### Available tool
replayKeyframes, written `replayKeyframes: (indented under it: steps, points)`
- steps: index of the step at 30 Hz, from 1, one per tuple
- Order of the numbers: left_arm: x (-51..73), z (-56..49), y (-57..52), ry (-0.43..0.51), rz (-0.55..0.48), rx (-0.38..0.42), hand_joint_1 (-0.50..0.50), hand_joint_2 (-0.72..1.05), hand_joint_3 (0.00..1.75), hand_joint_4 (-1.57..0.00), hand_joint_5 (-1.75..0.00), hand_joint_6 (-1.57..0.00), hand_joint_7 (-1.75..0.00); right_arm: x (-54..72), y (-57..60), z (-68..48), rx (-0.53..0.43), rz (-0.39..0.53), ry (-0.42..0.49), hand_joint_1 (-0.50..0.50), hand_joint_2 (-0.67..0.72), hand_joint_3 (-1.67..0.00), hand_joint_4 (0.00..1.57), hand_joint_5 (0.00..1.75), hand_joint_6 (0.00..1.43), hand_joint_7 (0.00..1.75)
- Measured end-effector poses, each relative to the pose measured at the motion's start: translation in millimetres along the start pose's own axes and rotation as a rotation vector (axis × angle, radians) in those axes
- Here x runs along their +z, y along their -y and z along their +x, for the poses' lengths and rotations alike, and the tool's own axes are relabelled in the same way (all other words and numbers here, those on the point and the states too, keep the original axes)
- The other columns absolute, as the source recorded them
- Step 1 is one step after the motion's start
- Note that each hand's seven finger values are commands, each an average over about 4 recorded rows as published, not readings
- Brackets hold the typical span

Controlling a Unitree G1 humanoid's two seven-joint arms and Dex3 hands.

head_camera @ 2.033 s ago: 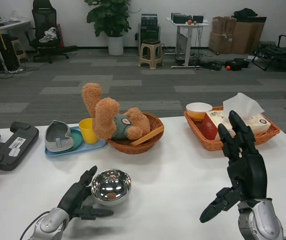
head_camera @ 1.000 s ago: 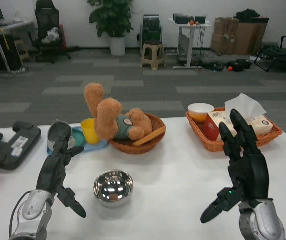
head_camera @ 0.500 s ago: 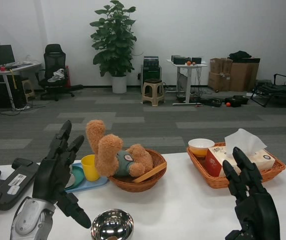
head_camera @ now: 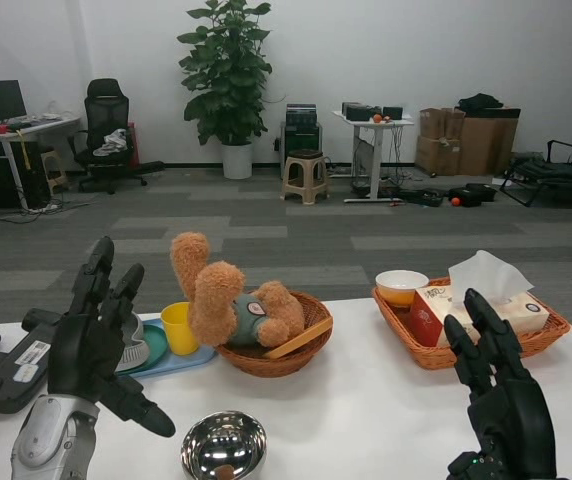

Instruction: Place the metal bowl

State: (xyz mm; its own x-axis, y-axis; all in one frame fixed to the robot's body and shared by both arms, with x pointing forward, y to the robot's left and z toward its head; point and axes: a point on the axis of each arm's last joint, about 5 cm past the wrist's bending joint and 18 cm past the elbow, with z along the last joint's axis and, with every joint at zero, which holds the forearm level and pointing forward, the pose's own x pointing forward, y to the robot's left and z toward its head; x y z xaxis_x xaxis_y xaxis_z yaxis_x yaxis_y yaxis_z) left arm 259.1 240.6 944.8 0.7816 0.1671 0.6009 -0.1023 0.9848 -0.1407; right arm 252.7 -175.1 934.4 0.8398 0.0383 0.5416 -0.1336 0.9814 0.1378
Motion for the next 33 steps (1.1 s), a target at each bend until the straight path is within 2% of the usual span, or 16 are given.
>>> replayKeyframes:
  steps: [5, 15, 33]
  points:
    - [0.6, 0.0, 0.1, 0.014, 0.003, 0.000, -0.50, -0.46, 0.09, -0.04, -0.10, 0.00, 0.00, 0.3, 0.6, 0.1, 0.000, -0.002, 0.000, -0.09, 0.72, 0.00, 0.00, 0.19, 0.00, 0.21]
    - [0.0, -0.3, 2.9, 0.021, -0.003, -0.007, -0.50, -0.64, 0.09, -0.04, -0.10, 0.00, 0.00, 0.6, 0.5, 0.3, -0.002, 0.003, 0.002, -0.09, 0.72, 0.00, 0.00, 0.19, 0.00, 0.21]
    - [-0.3, -0.2, 4.6, 0.022, -0.005, -0.015, -0.50, -0.64, 0.09, -0.04, -0.10, 0.00, 0.00, 1.0, 0.3, 0.5, -0.002, 0.005, 0.004, -0.12, 0.72, 0.00, 0.00, 0.19, 0.00, 0.21]
